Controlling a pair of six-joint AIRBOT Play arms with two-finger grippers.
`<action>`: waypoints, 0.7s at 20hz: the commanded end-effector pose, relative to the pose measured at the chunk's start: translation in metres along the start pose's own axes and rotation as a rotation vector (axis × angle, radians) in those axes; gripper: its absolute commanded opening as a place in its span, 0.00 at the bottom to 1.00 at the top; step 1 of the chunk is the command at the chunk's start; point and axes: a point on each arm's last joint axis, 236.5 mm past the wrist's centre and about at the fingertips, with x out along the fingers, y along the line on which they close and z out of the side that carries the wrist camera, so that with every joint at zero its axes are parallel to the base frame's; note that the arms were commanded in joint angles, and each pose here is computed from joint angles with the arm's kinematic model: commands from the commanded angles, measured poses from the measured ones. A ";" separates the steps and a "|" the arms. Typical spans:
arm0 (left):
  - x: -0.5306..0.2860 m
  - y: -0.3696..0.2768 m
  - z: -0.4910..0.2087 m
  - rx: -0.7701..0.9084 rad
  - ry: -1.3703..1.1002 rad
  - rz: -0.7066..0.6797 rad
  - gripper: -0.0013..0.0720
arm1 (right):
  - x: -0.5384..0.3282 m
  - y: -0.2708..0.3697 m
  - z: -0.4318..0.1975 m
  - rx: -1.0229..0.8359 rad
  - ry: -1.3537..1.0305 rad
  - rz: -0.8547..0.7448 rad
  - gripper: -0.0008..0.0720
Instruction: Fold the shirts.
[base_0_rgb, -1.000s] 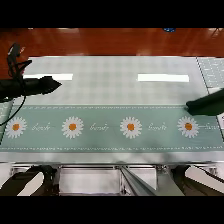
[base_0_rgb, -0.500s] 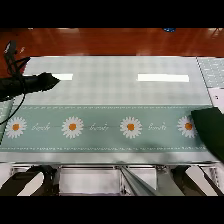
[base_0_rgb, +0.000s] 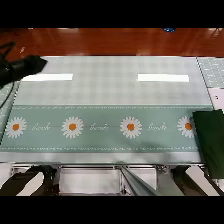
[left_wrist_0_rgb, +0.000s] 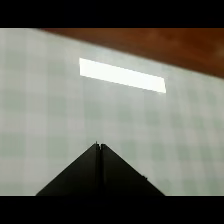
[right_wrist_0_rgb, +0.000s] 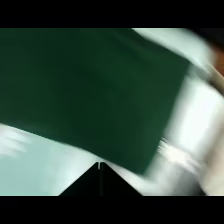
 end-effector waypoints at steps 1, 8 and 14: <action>-0.020 -0.021 0.069 0.035 -0.150 -0.028 0.04 | -0.123 0.207 0.071 -0.178 -0.447 0.747 0.04; 0.053 -0.042 -0.067 0.308 0.390 0.085 0.04 | -0.028 0.377 -0.121 -1.077 -0.377 0.362 0.04; 0.065 0.014 -0.142 0.248 0.641 0.233 0.04 | 0.082 0.337 -0.138 -1.088 -0.118 0.028 0.04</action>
